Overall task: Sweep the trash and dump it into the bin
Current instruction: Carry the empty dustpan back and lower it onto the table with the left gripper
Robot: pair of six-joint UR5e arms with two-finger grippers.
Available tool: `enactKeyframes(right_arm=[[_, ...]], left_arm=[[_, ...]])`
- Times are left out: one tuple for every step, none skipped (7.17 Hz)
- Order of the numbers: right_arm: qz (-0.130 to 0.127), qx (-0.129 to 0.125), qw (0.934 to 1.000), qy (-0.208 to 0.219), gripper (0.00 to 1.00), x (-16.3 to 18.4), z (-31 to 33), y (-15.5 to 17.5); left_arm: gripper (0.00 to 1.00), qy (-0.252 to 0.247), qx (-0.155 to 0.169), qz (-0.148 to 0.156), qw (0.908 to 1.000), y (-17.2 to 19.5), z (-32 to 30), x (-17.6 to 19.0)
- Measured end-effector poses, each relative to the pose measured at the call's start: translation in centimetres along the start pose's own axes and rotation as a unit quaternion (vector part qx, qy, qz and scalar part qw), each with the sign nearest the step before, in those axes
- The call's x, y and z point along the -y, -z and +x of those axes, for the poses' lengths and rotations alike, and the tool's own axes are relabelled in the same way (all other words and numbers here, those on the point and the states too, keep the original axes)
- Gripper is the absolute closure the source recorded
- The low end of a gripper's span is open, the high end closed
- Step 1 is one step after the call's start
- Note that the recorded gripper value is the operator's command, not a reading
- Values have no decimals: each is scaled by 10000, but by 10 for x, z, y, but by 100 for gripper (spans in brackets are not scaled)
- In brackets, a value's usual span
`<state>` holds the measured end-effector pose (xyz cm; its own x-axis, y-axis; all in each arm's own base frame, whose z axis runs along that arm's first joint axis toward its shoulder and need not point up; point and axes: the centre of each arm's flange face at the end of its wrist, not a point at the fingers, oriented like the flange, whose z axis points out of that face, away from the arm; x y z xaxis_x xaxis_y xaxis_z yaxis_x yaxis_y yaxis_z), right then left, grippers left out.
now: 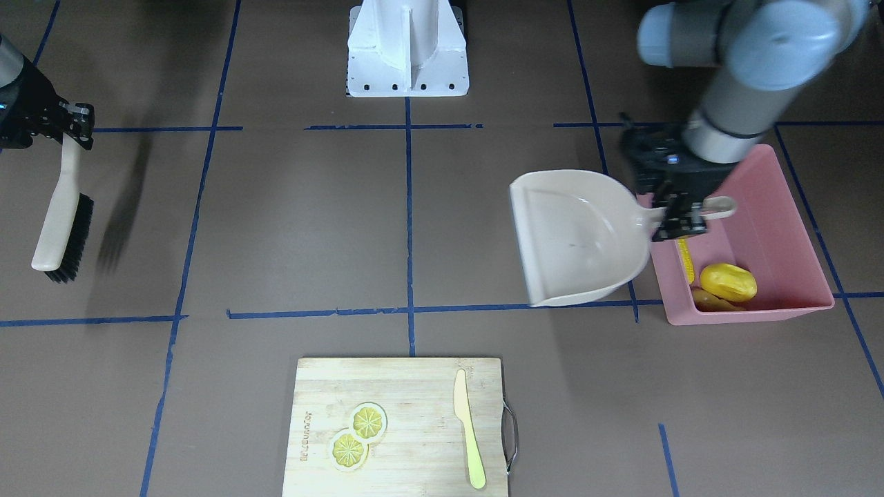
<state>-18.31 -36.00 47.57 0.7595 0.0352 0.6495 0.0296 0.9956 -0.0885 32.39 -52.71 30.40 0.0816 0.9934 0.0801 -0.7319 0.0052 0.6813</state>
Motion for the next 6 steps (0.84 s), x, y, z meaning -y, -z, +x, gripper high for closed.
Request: enactKeyframes(right_arm=[[-7,-14,10000,-10,97,0,1,-1],[-10,-19,10000,-16,97,1,1,-2],[-10,-24,10000,-38,97,1,2,-2],[-8,-30,10000,-83,97,1,2,-3],[-7,-36,9999,-119,97,2,2,-3],[-1,-33,9999,-131,97,2,2,-3]], left_arm=[[89,-139,-168,-90,9997,-23,8,37],[89,-213,-292,-141,9992,-41,9,66],[89,-244,-396,-185,9987,-56,12,90],[88,-216,-476,-229,9984,-67,20,105],[86,-137,-506,-257,9983,-72,25,111],[86,-30,-540,-276,9982,-76,32,115]])
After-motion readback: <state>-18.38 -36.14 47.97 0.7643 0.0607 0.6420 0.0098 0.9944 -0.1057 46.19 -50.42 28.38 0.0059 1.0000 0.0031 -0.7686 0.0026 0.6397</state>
